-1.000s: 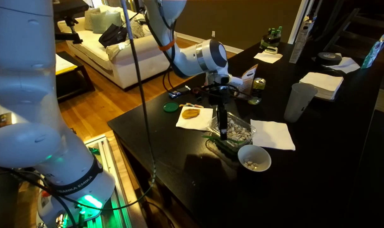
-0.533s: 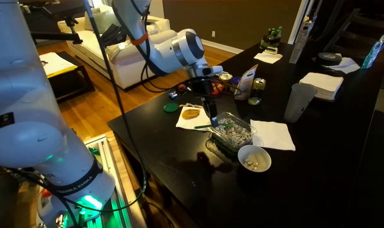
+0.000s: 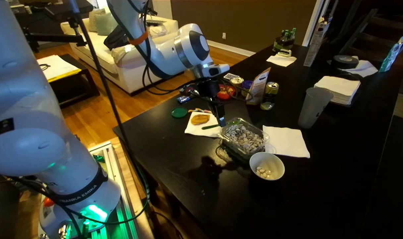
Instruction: Pick up the spoon, get some of the objects from the plastic bowl and put them in the white bowl
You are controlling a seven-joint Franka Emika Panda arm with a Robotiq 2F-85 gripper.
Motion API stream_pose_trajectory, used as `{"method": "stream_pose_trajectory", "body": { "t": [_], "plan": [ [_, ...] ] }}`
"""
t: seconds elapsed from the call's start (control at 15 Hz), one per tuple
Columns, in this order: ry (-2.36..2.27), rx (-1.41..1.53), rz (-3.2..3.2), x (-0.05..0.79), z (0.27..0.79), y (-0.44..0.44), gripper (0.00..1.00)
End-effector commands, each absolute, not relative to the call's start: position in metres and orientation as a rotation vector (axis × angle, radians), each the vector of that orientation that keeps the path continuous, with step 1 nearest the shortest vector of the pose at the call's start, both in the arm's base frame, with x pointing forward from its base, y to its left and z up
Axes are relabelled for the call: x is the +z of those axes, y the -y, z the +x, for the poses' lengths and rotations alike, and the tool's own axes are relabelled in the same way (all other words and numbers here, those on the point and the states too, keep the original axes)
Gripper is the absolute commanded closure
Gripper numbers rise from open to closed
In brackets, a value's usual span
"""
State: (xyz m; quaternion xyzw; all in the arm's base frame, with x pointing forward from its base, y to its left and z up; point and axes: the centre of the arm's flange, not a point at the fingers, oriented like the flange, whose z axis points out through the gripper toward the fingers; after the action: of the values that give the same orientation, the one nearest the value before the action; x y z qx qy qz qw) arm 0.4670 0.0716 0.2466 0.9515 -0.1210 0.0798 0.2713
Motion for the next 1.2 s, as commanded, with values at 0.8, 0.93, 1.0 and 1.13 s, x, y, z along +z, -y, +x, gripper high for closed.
{"method": "stream_pose_trajectory", "body": {
  "t": [0.8,0.93,1.0,1.13],
  "plan": [
    [-0.218,0.132,2.879,0.209,0.474,-0.119,0.96],
    [-0.256,0.090,2.890,0.195,0.476,-0.116,0.96],
    [-0.283,0.074,2.903,0.188,0.476,-0.115,0.96],
    [-0.348,0.060,2.926,0.175,0.476,-0.115,0.96]
  ]
}}
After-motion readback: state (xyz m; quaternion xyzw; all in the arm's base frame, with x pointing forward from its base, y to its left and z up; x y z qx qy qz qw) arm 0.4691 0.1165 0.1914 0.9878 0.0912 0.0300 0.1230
